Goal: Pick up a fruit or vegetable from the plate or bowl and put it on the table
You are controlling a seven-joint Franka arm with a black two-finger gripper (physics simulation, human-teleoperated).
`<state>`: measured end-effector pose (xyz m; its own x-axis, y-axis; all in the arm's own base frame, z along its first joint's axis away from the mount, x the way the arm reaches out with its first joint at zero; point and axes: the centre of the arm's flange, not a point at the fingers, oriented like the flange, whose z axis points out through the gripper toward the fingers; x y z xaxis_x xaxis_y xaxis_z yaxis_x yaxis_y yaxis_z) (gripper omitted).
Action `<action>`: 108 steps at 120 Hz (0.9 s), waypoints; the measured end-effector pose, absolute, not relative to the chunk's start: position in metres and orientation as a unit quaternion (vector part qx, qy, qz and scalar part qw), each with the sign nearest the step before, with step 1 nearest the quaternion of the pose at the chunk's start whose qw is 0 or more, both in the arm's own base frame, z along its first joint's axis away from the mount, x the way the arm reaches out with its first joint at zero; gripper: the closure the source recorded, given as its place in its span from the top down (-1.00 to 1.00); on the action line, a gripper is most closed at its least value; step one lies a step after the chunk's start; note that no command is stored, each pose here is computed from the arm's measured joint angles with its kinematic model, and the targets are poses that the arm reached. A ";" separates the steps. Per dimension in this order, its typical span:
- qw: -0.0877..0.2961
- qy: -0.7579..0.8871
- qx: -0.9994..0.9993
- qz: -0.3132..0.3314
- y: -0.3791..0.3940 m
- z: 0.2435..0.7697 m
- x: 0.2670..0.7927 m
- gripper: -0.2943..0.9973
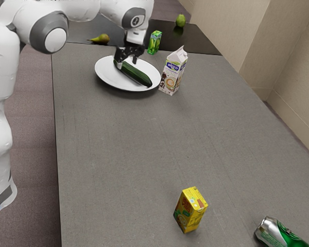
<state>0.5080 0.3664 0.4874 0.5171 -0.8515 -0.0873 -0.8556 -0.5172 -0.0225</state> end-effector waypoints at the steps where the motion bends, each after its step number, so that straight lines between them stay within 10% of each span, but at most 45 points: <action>1: 0.030 0.491 -0.870 0.032 0.367 0.486 0.509 0.54; 60: 0.013 0.530 -0.848 0.025 0.380 0.456 0.533 0.53; 108: 0.000 0.531 -0.847 0.026 0.388 0.444 0.552 -0.18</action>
